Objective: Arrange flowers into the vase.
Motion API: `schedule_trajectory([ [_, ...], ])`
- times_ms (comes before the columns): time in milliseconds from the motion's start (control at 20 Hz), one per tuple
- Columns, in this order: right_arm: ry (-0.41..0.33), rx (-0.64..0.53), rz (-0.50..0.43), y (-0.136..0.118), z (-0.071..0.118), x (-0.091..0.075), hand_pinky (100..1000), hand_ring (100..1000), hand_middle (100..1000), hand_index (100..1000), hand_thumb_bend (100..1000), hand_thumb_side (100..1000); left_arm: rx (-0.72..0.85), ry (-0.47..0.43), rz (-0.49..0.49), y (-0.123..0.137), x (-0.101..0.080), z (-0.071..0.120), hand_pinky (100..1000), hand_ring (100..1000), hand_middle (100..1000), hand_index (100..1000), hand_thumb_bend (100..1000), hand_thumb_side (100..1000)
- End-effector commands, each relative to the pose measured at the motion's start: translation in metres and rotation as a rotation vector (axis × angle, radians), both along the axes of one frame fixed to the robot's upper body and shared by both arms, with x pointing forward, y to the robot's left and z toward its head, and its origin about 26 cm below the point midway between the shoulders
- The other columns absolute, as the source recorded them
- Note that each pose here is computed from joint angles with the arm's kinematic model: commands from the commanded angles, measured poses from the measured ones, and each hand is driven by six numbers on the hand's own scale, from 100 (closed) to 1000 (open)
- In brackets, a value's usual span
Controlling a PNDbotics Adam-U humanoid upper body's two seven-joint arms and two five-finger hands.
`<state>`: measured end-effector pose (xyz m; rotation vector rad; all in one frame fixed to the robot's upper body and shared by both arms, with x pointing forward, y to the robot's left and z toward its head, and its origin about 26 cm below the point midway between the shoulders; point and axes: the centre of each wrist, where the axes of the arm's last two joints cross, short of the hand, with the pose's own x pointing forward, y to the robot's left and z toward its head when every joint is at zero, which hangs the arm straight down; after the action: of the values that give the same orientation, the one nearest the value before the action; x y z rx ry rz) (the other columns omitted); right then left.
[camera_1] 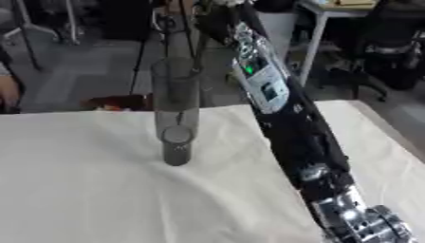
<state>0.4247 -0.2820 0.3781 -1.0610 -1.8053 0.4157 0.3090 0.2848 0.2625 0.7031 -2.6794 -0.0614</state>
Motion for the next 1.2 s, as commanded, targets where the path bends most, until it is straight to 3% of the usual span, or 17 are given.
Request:
schedule_trajectory([
  [50,-0.012,-0.017,0.006,0.000,0.009,0.000,830,840,621,583,134,812,0.018,-0.033,0.009,0.002,-0.004,0.009,810,915,940,985,100,1000],
  [200,0.022,-0.044,0.014,0.001,0.010,0.003,835,848,636,607,213,877,0.019,-0.034,0.010,0.002,-0.005,0.010,810,916,939,985,100,1000],
  [550,0.078,-0.063,0.014,0.002,0.011,0.008,833,850,650,623,291,934,0.018,-0.035,0.009,0.002,-0.004,0.010,811,916,940,985,100,1000],
  [650,0.101,-0.065,0.010,0.001,0.009,0.010,836,856,669,647,373,997,0.018,-0.035,0.008,0.002,-0.004,0.010,810,916,939,985,100,1000],
  [700,0.113,-0.069,0.008,0.001,0.009,0.011,842,865,688,670,463,1000,0.019,-0.035,0.008,0.002,-0.004,0.010,810,916,939,985,100,1000],
  [750,0.124,-0.076,0.006,0.001,0.008,0.012,844,868,694,679,491,1000,0.019,-0.035,0.009,0.002,-0.005,0.010,810,916,940,985,100,1000],
  [1200,0.174,-0.159,-0.002,-0.005,0.011,0.014,881,910,762,777,516,1000,0.017,-0.031,0.012,0.003,-0.005,0.009,810,915,939,985,100,1000],
])
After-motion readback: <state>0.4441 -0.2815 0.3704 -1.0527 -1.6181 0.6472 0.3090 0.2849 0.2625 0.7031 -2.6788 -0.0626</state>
